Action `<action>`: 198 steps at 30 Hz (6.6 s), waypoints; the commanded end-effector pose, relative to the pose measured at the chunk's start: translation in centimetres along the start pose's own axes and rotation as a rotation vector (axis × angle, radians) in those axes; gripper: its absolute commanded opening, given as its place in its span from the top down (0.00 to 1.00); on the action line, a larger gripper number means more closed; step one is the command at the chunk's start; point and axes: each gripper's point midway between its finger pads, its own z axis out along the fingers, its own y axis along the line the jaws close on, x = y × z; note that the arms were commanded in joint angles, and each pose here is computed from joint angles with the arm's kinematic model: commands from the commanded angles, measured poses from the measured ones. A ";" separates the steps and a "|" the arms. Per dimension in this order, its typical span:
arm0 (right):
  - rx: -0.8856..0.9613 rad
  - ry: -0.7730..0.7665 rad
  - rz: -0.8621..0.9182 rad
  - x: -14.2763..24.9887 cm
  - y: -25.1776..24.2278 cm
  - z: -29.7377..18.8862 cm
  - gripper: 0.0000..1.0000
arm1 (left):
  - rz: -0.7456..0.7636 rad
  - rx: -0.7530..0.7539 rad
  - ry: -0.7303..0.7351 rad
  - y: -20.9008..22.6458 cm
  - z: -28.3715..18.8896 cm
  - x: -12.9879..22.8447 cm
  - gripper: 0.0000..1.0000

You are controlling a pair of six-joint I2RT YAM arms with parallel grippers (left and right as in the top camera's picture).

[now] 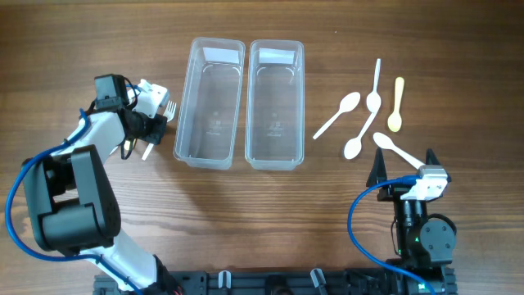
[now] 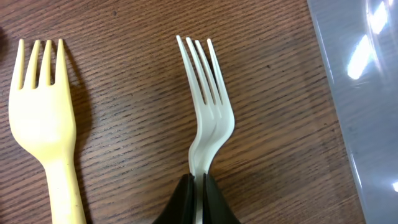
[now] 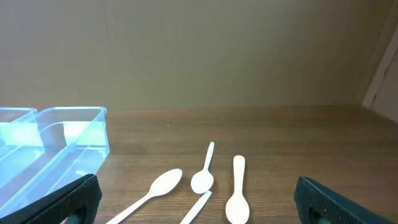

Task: Pack container
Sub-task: 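Carry the white fork into the left container and release it, then return the left gripper to the forks and grasp the yellow fork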

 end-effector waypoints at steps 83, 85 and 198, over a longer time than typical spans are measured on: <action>-0.012 -0.012 -0.010 -0.3 0.2 0.0 0.00 | -0.073 -0.506 -0.165 -3.3 -13.8 -13.8 0.00; -0.012 -0.012 -0.010 -0.3 0.2 0.0 0.00 | -0.129 -0.508 -0.139 -1.0 -14.1 -12.5 0.00; -0.012 -0.012 -0.010 -0.3 0.2 0.0 0.00 | -0.204 -0.218 -0.003 4.6 -6.8 -6.2 0.38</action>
